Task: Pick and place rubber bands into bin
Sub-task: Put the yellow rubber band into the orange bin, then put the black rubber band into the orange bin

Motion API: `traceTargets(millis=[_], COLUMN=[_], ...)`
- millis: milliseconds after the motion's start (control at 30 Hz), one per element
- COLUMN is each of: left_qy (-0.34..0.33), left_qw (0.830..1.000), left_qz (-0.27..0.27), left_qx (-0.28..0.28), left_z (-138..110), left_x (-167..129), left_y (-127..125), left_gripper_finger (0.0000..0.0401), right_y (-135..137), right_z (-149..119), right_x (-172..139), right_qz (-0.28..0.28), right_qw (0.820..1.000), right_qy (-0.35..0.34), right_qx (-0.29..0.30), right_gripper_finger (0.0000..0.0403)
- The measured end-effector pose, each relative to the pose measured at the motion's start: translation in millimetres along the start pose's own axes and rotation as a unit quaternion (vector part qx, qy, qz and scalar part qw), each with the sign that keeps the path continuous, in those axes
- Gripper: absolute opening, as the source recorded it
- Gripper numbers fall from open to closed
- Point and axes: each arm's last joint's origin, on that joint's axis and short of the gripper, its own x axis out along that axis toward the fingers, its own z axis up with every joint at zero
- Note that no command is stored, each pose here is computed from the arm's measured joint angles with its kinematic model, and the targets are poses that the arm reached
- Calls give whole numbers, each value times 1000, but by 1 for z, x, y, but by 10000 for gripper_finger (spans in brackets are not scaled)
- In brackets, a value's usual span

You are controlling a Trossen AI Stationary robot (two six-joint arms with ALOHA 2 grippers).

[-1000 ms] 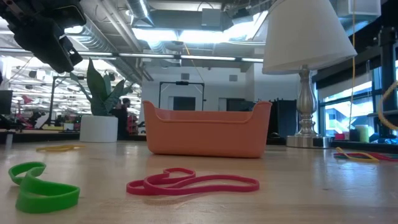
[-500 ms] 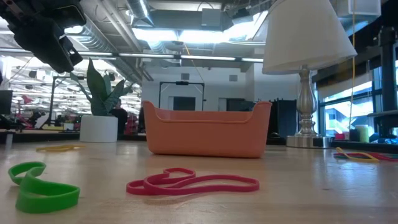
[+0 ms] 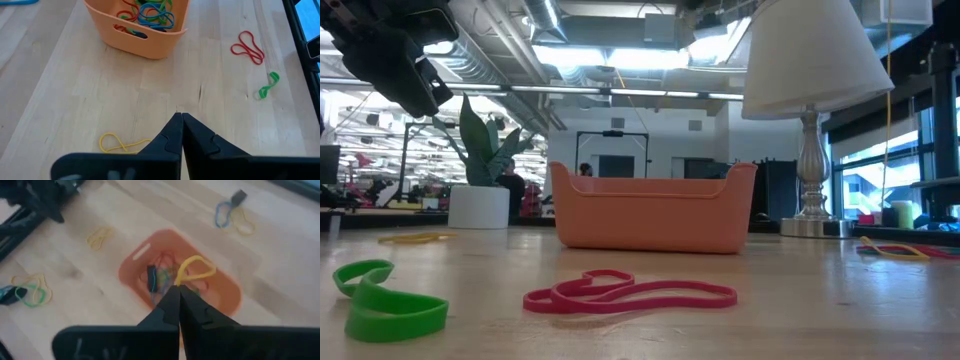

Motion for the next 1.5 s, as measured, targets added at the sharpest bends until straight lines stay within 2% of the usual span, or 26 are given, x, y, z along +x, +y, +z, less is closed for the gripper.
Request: traceTargets(millis=[133, 267, 633, 800, 967, 1200, 1400, 1500], left_qy=[0, 0, -6, -11, -19, -26, -43, -51], left_qw=[1000, 1000, 1000, 1000, 999, 998, 995, 993], left_qz=[0, 0, 13, 24, 41, 57, 93, 107], left_qx=[0, 0, 0, 0, 0, 0, 0, -1], left_z=[0, 0, 0, 1, 1, 1, 3, 3], left_x=[0, 0, 0, 0, 0, 0, -1, -1], left_y=[0, 0, 1, 1, 2, 3, 5, 6], left_gripper_finger=[1, 3, 1, 5, 2, 4, 2, 1], right_y=[-4, -5, 2, 5, 11, 7, 5, 4], right_z=[19, 23, -1, -14, -14, -7, 0, 10], right_x=[32, 62, 150, 179, 185, 189, 171, 150], right_qz=[-14, -24, -39, -41, -13, -10, 19, 25], right_qw=[999, 996, 965, 953, 958, 958, 949, 950], right_qy=[21, 78, 243, 279, 264, 263, 256, 218], right_qx=[-19, -35, -88, -110, -114, -111, -180, -222], right_gripper_finger=[0, 0, 0, 4, 22, 67, 102, 107])
